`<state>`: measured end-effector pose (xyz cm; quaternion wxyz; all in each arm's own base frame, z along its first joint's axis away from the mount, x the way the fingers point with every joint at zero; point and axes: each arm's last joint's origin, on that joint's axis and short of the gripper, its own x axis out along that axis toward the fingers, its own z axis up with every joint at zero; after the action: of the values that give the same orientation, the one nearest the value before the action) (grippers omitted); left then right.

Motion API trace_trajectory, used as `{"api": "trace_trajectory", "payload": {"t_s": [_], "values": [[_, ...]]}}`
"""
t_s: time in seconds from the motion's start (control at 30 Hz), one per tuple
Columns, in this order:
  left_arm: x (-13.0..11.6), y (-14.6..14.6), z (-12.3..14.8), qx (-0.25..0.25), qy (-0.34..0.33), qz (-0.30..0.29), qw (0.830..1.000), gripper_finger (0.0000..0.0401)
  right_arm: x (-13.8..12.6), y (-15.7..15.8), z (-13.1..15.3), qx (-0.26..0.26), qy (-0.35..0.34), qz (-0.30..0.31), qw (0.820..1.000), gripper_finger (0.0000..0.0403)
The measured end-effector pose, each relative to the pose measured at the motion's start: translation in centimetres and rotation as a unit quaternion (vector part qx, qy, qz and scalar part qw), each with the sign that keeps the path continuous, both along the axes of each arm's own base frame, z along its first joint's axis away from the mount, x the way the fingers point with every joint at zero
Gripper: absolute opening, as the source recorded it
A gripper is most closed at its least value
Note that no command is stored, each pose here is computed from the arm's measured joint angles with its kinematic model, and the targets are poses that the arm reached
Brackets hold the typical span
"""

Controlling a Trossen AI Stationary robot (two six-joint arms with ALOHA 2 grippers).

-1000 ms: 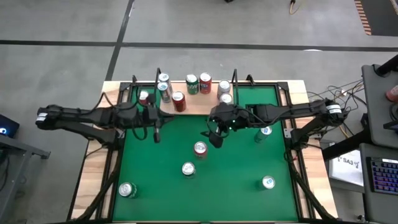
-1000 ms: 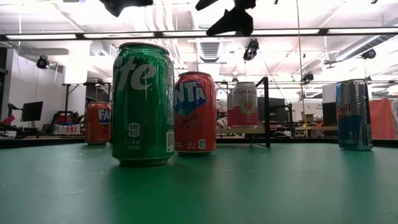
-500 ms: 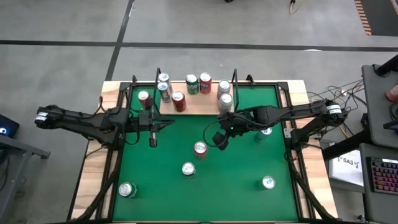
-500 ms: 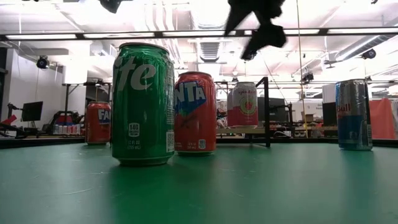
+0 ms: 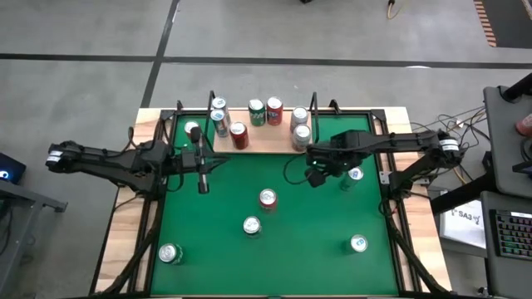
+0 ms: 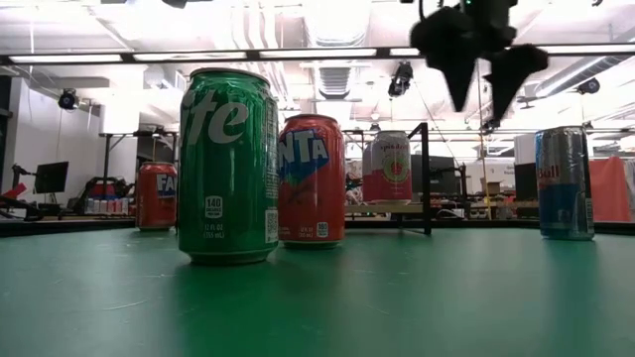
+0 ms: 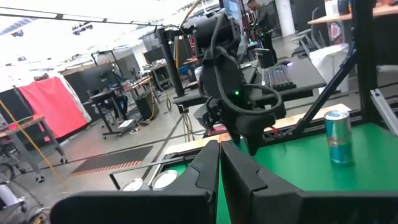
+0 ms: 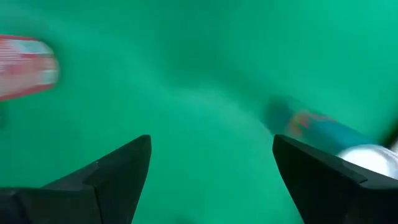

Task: Pick and place cans onto a shelf
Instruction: Put the top blue silver soda can on the shelf aligned with the other blue silver soda can

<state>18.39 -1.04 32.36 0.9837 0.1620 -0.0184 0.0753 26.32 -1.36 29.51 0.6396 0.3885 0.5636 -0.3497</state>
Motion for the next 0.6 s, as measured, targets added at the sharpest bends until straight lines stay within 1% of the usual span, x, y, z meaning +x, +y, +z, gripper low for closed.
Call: {"api": "trace_trajectory", "payload": {"t_s": [0.2, 0.3, 0.47, 0.6], "values": [[0.1, 0.5, 0.0, 0.008, 0.000, 0.014, 1.000, 0.0000, -2.4, -0.8, 0.7, 0.012, 0.073, -0.036, 0.997, 0.0326], [0.1, 0.7, 0.0, 0.010, -0.002, 0.019, 1.000, 0.0000, -3.6, -1.0, 1.1, 0.014, 0.107, -0.045, 0.993, 0.0326], [0.2, 0.9, 0.0, 0.011, 0.000, 0.025, 1.000, 0.0000, -4.3, -0.9, 1.4, 0.014, 0.096, -0.052, 0.994, 0.0327], [0.2, 1.0, 0.0, 0.010, 0.000, 0.028, 1.000, 0.0000, -4.8, -0.9, 1.0, 0.016, 0.103, -0.054, 0.993, 0.0327]]}}
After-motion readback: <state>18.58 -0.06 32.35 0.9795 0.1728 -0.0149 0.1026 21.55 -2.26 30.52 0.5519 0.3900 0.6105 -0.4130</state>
